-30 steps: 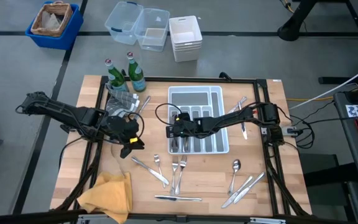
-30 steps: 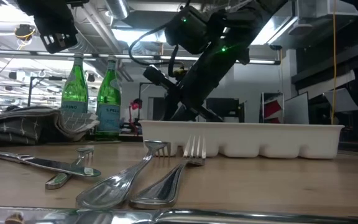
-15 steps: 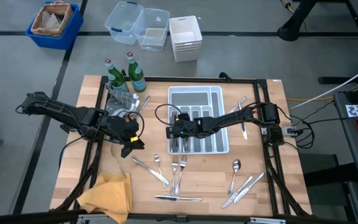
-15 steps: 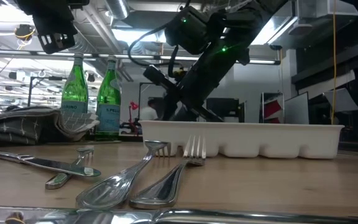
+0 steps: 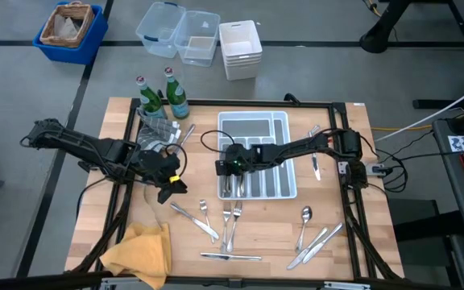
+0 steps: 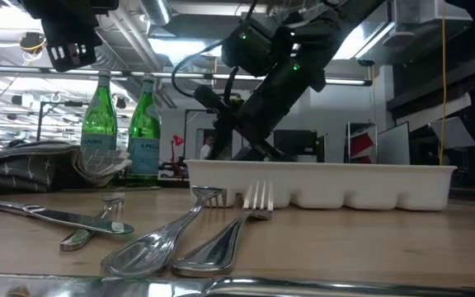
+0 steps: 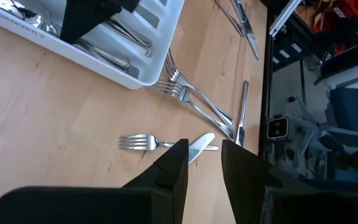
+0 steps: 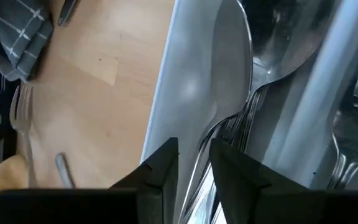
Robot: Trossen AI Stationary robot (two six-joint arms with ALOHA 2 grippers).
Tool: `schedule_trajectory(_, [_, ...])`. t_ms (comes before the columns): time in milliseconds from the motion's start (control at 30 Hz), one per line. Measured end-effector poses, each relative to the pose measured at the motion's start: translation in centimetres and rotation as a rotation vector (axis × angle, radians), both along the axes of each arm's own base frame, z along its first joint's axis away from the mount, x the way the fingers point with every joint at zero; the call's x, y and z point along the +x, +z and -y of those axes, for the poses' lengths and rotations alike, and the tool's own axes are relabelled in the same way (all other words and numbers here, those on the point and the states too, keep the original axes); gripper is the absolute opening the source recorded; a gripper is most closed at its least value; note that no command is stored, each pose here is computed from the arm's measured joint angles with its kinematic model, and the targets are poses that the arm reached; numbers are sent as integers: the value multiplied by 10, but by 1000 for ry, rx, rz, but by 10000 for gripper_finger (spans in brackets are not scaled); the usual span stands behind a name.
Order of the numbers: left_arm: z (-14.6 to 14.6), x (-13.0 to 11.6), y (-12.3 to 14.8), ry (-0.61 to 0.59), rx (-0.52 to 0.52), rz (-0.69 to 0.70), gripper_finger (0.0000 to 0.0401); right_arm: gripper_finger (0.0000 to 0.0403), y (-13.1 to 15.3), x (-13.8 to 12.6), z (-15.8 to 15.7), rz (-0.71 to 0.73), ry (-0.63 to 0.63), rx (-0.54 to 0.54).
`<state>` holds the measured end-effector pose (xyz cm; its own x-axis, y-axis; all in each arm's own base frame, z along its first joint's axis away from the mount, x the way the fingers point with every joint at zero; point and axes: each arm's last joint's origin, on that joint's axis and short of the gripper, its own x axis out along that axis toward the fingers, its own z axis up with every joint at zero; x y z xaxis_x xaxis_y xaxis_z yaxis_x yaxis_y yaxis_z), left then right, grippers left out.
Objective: Sort silverware
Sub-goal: Put the silver spoon into the silverware tray, then put the silver fork into the silverware tray
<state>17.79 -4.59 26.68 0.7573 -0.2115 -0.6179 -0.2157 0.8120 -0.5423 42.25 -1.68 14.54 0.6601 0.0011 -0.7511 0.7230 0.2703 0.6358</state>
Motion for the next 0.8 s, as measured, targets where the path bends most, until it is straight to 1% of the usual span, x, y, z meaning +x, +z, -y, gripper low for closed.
schedule_trajectory(200, [5, -1, 0, 11, -46, -13, 86, 97, 0, -2, 8, -6, 74, 54])
schedule_trajectory(400, [15, -4, 0, -1, -99, -32, 86, 96, 6, -8, 10, -38, 90, 45])
schedule_trajectory(667, [27, -8, -1, -59, -111, -44, 86, 96, 20, -16, 9, -61, 105, 18])
schedule_trajectory(733, [30, -8, -2, -38, -150, -68, 86, 96, 26, -17, 9, -44, 105, 15])
schedule_trajectory(800, [33, -9, -3, 24, -232, -114, 86, 96, 34, -18, 9, -26, 110, 10])
